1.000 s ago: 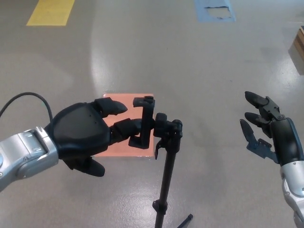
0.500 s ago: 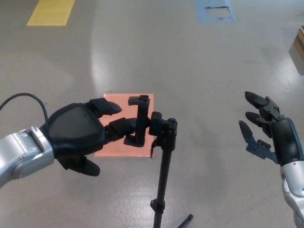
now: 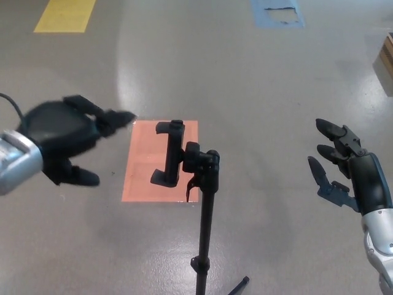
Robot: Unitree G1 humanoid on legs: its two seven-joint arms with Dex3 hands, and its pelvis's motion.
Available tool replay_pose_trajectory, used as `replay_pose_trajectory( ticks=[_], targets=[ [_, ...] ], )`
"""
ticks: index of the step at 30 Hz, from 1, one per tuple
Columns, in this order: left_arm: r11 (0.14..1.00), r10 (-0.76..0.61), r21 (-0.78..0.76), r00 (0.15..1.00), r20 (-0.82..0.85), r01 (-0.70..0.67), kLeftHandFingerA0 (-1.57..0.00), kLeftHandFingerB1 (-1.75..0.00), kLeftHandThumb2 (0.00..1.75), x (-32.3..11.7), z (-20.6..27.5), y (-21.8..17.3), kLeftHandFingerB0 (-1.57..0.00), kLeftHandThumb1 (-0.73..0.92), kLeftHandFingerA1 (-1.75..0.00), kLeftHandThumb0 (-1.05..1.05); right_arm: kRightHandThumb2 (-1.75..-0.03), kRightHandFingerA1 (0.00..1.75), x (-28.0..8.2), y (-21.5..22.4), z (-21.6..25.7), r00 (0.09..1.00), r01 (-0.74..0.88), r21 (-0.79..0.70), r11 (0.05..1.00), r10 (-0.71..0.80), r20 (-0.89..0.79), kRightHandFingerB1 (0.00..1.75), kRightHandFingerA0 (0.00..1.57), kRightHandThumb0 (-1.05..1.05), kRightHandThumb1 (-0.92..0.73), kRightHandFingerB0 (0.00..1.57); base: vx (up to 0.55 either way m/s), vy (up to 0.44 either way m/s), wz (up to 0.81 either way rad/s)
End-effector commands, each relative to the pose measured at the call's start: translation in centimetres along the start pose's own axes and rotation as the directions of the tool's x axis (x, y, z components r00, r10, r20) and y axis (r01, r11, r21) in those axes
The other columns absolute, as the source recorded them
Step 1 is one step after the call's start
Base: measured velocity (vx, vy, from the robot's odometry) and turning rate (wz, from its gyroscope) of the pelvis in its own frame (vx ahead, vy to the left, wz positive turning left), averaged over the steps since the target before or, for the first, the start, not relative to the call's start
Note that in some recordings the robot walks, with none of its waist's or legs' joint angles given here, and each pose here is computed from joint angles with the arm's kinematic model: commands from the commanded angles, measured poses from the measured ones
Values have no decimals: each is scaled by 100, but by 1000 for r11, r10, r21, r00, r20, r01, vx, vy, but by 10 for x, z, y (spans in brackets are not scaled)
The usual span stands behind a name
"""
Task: The robot uses its left hand to grab the top of a phone stand kept on the floor and tilt it upwards to adjust its angle
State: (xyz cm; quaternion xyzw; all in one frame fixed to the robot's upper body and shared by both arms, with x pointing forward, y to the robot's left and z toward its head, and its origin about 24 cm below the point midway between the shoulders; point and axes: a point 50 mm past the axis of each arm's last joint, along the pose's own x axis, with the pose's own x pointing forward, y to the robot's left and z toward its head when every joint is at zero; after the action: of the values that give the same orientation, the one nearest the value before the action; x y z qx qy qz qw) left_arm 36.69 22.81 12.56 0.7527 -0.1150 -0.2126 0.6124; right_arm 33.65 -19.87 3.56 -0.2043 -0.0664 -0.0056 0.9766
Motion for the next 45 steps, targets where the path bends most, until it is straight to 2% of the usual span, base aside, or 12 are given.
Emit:
replay_pose_trajectory(
  ticks=[1,13,19,21,22,23,24,25,26,30,31,45],
  targets=[
    [982,11,-176,957,-291,-65,-12,-15,93,-9,-48,17,0,58,-42,-80,-65,35,-5,-4,-5,1000,12,0,1000,-12,-12,29,31,-66,-84,20,0,0,0],
    [935,37,-325,952,-303,-140,-16,-20,98,-25,-52,-7,-3,63,-43,-86,-65,35,-12,-5,-10,1000,16,-9,1000,-16,-15,29,31,-65,-83,21,0,0,0],
    [675,172,-669,948,-269,-312,-14,-30,98,-53,-35,-39,-5,67,-42,-81,-65,35,-25,-2,-19,999,4,-4,1000,-4,-32,30,32,-65,-83,21,0,0,0],
    [643,184,-694,945,-271,-324,-14,-30,98,-56,-33,-43,-5,67,-42,-81,-65,35,-26,-2,-20,999,2,-6,1000,-2,-34,30,32,-65,-83,21,0,0,0],
    [593,199,-728,939,-281,-344,0,-48,104,-62,-30,-49,0,45,-46,-37,-65,35,-29,-1,-22,999,-3,-4,1000,3,-37,30,32,-65,-83,21,0,0,0],
    [593,199,-728,939,-281,-344,0,-48,104,-62,-30,-49,0,45,-46,-37,-65,35,-29,-1,-22,999,-3,-4,1000,3,-37,30,32,-65,-83,21,0,0,0],
    [531,202,-767,933,-299,-360,0,-48,106,-71,-24,-61,0,46,-47,-37,-65,35,-34,1,-26,999,-11,-3,1000,11,-43,30,32,-64,-84,21,0,0,0],
    [509,200,-781,932,-301,-362,-13,-32,101,-76,-20,-68,-5,71,-42,-82,-65,35,-38,1,-28,999,-16,1,1000,16,-49,30,31,-64,-84,21,0,0,0],
    [477,190,-803,934,-304,-358,-13,-32,100,-85,-14,-79,-6,72,-42,-82,-65,36,-45,2,-33,998,-26,4,1000,26,-60,30,31,-64,-85,21,0,0,0],
    [448,152,-825,938,-311,-346,-13,-32,99,-98,-6,-96,-7,71,-42,-81,-65,36,-56,5,-39,996,-41,15,999,42,-75,30,31,-63,-85,21,0,0,0],
    [441,121,-831,940,-320,-339,0,-47,106,-106,-3,-107,0,47,-46,-37,-65,36,-64,8,-44,995,-51,24,998,53,-88,30,31,-63,-85,21,0,0,0],
    [353,13,-863,925,-380,-360,-1,-47,105,-121,-9,-130,0,47,-47,-37,-66,38,-72,13,-49,992,-48,54,997,54,-115,31,32,-69,-83,23,0,0,0]
  ],
)
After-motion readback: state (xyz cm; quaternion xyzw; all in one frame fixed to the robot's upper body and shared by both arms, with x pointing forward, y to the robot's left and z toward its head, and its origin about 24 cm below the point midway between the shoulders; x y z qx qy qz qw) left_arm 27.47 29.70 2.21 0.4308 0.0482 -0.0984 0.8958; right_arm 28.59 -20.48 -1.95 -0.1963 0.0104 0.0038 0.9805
